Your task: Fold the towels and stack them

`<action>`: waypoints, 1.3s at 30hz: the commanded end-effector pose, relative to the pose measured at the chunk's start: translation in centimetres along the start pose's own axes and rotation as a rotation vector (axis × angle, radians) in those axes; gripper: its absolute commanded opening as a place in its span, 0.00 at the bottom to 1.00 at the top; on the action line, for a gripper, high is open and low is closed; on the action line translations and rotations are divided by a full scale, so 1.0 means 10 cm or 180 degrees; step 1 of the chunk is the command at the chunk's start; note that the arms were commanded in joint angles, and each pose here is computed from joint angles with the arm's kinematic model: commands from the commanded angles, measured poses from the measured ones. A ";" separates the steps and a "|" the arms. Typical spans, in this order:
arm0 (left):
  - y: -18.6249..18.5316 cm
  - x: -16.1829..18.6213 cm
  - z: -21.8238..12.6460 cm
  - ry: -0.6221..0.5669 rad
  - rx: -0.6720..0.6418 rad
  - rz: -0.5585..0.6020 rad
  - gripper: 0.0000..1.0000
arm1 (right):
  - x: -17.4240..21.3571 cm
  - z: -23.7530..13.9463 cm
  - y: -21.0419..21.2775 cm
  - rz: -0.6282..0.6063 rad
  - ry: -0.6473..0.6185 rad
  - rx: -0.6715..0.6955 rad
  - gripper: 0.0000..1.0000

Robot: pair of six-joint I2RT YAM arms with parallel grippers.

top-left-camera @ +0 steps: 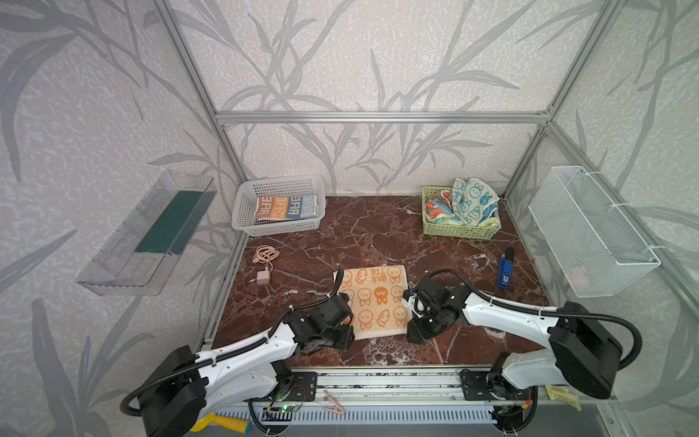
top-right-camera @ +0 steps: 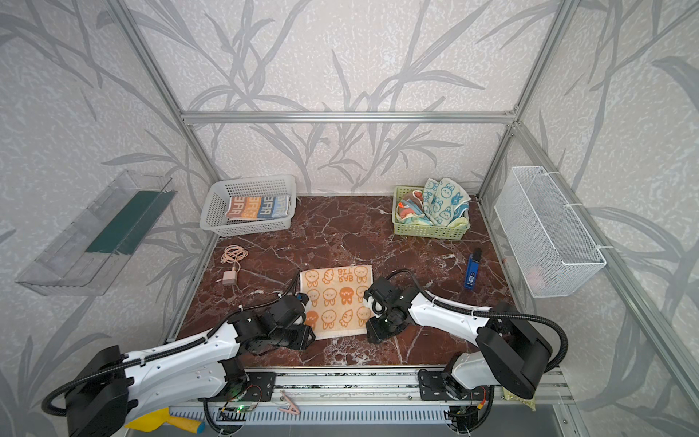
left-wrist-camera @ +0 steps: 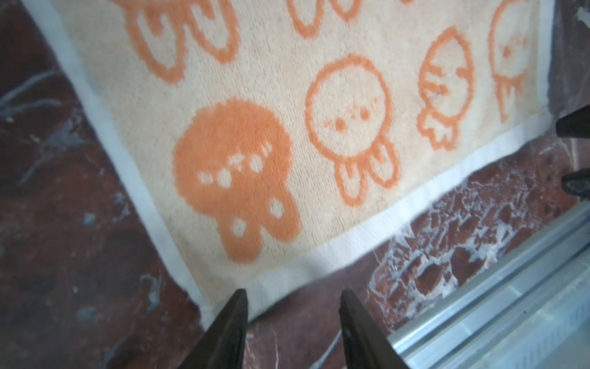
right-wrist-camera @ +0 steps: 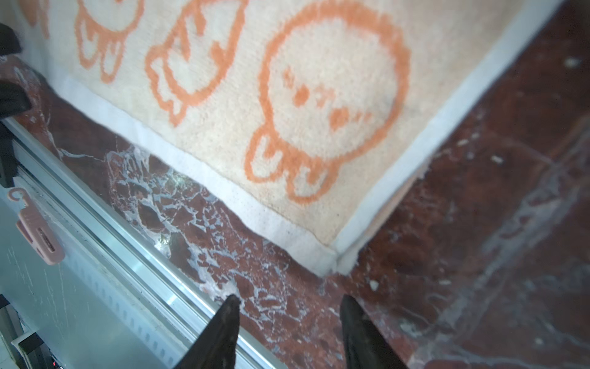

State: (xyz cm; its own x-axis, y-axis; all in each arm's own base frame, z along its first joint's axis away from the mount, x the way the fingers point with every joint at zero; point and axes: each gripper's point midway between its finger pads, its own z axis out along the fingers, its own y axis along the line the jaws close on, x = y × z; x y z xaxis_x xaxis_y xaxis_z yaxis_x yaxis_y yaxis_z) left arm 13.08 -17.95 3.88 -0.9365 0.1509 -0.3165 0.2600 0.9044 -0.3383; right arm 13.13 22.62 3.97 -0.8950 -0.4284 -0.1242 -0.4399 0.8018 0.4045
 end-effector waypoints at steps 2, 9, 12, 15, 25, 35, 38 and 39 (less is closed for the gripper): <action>0.16 -0.02 -0.25 -0.0232 -0.0207 -0.0208 0.48 | -0.17 -0.26 0.02 -0.0044 -0.0357 0.0133 0.52; 0.10 -0.49 -0.55 -0.0747 -0.0350 0.0034 0.57 | -0.70 -0.57 -0.26 -0.0008 -0.0759 0.0514 0.52; 0.13 -0.74 -0.49 -0.0660 -0.0523 0.0137 0.59 | -1.01 -0.62 -0.41 0.0129 -0.0889 0.0507 0.52; 0.25 -1.01 -0.39 -0.0581 -0.0589 -0.0150 0.59 | -1.29 -0.60 -0.53 0.0305 -0.0858 0.0342 0.52; 0.65 -1.90 -0.09 -0.0849 -0.0278 -0.0696 0.61 | -2.00 -0.36 -0.72 0.0692 -0.0862 -0.0078 0.54; 0.82 -2.04 0.32 -0.0595 0.0373 -0.1155 0.55 | -2.17 -0.11 -0.96 0.0842 -0.0784 -0.0017 0.54; 0.82 -2.07 0.40 -0.0601 0.0478 -0.1220 0.53 | -2.18 -0.04 -0.99 0.0865 -0.0747 -0.0047 0.54; 0.81 -2.08 0.42 -0.0604 0.0501 -0.1236 0.53 | -2.18 -0.02 -0.99 0.0872 -0.0737 -0.0064 0.54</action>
State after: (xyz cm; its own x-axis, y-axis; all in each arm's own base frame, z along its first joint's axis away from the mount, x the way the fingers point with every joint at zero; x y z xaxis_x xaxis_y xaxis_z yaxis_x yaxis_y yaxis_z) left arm 34.74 -14.09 3.17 -0.9201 -0.2640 -0.2893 -0.0827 0.8529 -0.5154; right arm 36.47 23.57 2.92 -0.9725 -0.0960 -0.2124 -0.1847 0.8732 0.4511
